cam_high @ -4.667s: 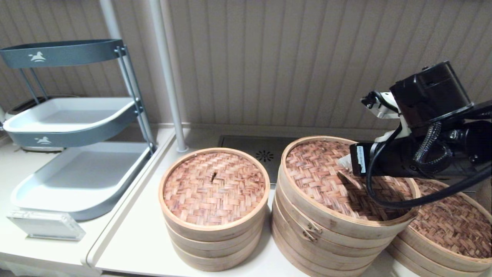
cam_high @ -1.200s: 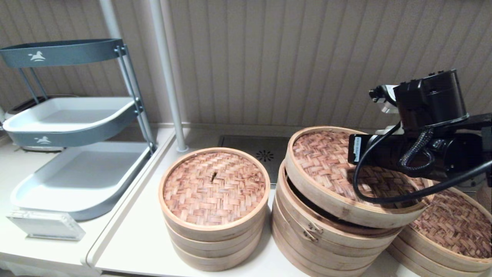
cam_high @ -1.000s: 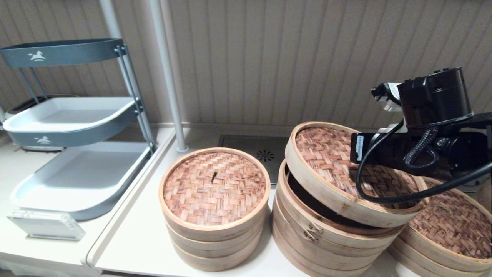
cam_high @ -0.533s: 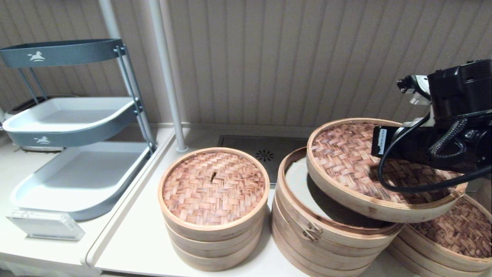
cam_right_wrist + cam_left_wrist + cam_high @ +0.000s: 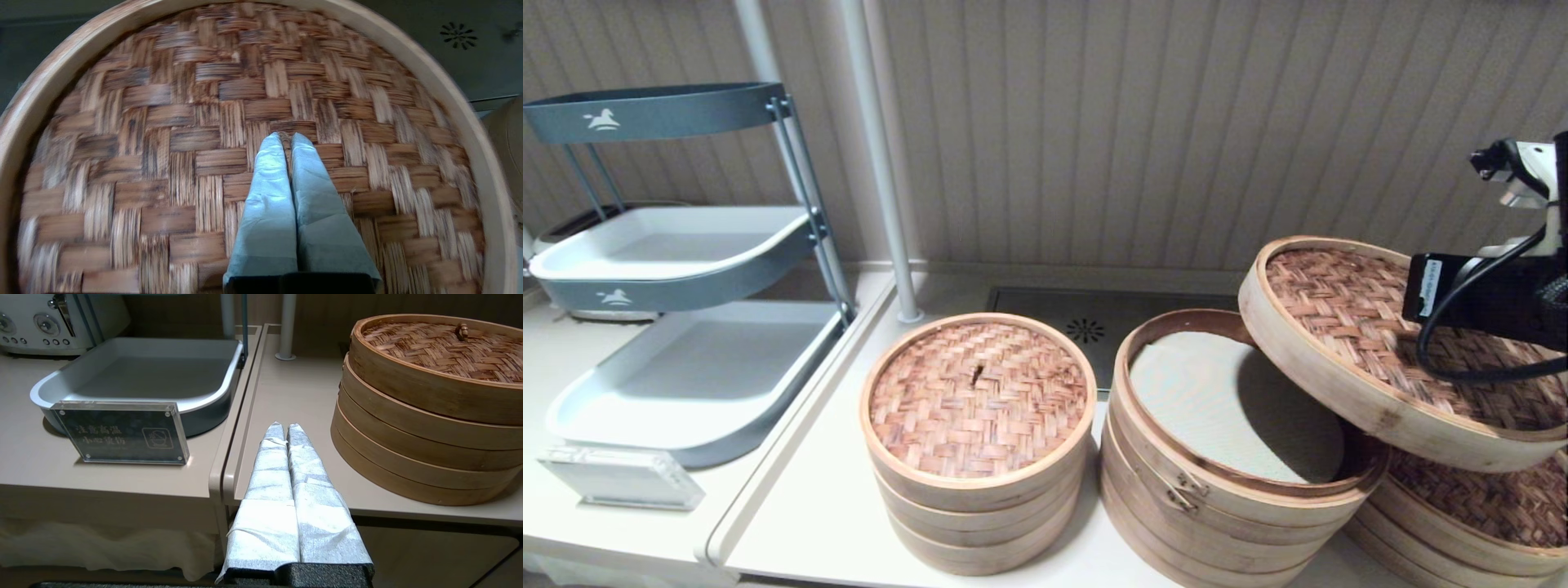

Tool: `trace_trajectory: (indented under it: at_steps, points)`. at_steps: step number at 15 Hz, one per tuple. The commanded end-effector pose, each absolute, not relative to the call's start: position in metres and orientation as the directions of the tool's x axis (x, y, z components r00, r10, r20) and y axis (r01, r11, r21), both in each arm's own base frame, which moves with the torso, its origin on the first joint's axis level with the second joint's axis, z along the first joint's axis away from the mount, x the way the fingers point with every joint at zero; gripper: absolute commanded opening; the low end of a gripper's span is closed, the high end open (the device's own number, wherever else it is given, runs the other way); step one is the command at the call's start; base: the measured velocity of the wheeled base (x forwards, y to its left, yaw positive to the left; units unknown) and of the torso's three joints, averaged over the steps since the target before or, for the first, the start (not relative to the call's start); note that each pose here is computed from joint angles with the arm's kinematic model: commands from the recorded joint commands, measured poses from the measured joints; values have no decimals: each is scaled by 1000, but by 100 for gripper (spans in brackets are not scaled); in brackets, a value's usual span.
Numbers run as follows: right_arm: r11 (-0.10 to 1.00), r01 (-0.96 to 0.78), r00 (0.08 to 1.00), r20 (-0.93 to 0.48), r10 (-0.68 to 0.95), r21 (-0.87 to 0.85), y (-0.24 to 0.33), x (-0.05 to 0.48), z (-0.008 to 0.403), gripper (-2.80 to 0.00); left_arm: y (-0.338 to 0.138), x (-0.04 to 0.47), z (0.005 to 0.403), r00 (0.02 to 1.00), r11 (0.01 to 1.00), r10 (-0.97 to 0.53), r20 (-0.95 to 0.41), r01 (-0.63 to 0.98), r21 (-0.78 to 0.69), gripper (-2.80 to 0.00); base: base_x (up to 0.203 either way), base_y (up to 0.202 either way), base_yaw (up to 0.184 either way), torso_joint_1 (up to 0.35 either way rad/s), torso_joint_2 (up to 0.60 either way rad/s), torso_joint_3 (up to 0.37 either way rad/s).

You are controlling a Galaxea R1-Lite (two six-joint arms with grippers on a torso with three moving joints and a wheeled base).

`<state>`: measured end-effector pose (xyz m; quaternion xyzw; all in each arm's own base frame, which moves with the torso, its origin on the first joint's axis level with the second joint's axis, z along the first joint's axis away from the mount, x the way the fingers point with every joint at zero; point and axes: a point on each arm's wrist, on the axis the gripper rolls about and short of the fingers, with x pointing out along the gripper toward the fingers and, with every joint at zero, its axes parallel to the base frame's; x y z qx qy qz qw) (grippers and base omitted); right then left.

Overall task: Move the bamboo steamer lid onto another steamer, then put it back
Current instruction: Put the steamer

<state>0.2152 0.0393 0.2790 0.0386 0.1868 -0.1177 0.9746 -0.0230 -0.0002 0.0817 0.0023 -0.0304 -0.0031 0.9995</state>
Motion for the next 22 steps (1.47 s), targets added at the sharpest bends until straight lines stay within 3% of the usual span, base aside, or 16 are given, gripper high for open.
trace_trajectory:
  at_steps: [1,13,22]
  points:
    - [962,270,902,-361,-237,43,29,207,284,-280,0,-21,75,999,1000,-5,38,5,5,-280,0,0,0,0,0,0]
    - [908,413,832,-432,-347,67,-35,207,268,-280,0,-21,75,999,1000,-6,38,6,5,-280,0,0,0,0,0,0]
    - [831,551,729,-528,-437,73,-97,208,242,-280,0,-21,75,999,1000,-6,38,6,5,-280,0,0,0,0,0,0]
